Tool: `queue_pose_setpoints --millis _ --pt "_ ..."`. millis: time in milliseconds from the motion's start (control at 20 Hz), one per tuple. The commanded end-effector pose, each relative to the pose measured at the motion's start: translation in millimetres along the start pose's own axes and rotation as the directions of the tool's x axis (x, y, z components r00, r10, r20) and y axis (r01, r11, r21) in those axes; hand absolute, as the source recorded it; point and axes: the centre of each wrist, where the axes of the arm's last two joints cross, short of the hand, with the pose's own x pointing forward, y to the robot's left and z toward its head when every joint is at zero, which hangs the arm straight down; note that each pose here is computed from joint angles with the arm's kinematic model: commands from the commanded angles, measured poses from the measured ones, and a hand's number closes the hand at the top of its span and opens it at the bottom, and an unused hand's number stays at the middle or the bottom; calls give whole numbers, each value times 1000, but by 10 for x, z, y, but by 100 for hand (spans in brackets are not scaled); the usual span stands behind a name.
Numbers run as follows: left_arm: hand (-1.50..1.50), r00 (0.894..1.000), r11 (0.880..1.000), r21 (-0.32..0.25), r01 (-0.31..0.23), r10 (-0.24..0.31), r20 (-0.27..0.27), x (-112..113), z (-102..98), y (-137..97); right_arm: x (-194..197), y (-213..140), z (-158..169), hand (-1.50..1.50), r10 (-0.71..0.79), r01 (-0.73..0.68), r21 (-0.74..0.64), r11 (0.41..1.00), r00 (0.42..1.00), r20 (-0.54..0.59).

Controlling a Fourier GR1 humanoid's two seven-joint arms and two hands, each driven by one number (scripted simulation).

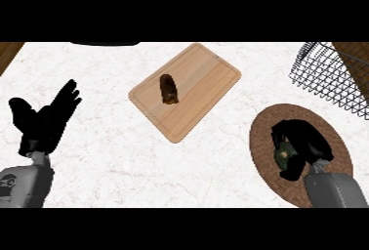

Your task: Pick the squash from the placemat and place it in the basket

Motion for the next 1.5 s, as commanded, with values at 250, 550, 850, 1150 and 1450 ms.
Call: queue_pose_setpoints --millis 250,550,850,1150,1450 --pt "0 1000 1000 1 -1 2 -5 -43 -42 -14 1061 105 -159 150 -393 389 -143 910 920 4" --pt "0 1000 1000 17 -2 3 -15 30 -103 -31 1858 -295 73 150 -487 562 -358 746 826 283" --pt "0 1000 999 31 -8 8 -5 18 54 131 2351 -734 405 150 -469 508 -523 684 856 218" --pt "0 1000 1000 27 -1 1 -13 -22 9 67 2504 -1356 385 150 -466 422 -636 645 878 110" --pt "0 1000 1000 15 -3 4 -9 12 52 73 2339 -2104 182 150 -458 396 -699 596 882 109"
